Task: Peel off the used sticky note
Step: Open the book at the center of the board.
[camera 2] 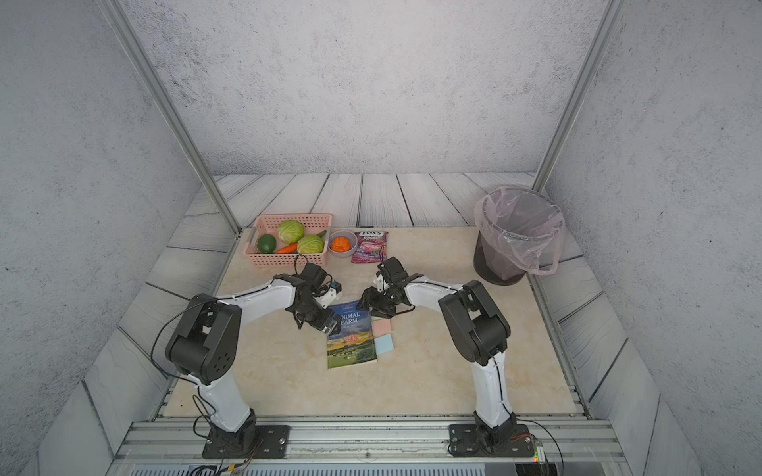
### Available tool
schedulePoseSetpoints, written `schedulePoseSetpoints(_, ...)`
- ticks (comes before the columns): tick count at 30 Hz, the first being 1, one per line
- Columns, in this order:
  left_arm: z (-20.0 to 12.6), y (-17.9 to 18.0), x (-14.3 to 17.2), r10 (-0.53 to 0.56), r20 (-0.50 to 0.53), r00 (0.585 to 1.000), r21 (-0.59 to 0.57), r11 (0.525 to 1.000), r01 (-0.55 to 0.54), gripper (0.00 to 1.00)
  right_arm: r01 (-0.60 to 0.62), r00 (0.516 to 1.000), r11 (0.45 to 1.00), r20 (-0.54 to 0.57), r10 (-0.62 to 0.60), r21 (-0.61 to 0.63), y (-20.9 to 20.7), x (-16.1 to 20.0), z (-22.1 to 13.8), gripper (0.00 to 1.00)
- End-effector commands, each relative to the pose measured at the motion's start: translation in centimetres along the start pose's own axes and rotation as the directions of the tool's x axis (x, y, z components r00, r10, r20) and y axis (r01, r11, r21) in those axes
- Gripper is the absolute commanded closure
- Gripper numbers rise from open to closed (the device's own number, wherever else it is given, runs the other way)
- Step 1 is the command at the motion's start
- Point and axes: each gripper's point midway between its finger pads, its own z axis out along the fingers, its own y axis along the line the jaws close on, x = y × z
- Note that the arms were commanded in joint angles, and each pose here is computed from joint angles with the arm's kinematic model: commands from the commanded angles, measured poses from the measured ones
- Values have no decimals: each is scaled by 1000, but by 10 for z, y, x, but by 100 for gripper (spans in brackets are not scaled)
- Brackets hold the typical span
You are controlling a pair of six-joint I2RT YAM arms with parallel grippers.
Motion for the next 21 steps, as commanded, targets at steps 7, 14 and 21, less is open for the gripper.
schedulePoseSetpoints(7,2,3,2,-13,-30,999,-10,1000,12,6,32,998,999,-56,-33,-11,11,18,2,38)
schedulePoseSetpoints(14,2,3,2,-15,-35,999,-8,1000,15,6,59,996,998,-69,-59,-11,16,22,1,38)
schedulePoseSetpoints(21,3,3,3,-16,-41,999,-6,1000,15,6,98,992,995,-79,-97,8,21,28,-1,38)
